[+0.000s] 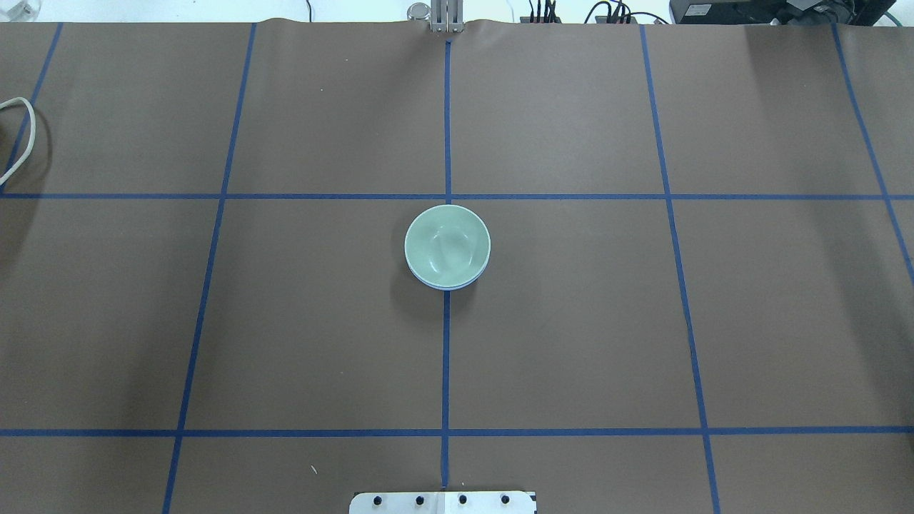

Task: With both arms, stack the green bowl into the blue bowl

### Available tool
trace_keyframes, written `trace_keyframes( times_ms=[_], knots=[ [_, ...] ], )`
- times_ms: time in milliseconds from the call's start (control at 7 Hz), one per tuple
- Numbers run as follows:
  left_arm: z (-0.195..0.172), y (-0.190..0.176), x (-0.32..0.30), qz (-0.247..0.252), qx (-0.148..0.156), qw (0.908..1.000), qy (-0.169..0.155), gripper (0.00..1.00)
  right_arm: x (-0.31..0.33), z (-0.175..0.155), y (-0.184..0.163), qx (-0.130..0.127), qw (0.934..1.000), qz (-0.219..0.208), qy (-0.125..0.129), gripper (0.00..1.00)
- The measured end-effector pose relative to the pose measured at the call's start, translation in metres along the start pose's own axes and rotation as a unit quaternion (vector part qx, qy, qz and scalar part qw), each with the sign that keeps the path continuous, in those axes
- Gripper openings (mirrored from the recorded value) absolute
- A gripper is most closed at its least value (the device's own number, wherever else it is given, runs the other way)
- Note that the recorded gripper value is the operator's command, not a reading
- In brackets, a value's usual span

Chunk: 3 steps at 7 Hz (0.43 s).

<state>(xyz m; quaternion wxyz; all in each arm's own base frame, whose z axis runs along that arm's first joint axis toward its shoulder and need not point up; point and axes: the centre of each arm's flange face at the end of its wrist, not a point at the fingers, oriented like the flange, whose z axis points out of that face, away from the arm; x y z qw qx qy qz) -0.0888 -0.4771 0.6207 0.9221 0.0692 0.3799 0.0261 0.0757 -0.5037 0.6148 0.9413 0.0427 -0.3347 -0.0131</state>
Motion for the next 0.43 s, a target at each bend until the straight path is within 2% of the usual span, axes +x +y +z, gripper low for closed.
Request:
trace_keyframes(
  times_ms=[429],
  knots=[
    [0.0028, 0.0078, -0.0022, -0.004, -0.004, 1.0, 0.001, 0.98, -0.0001, 0.0001, 0.0, 0.0, 1.0, 0.0, -0.001, 1.0]
  ],
)
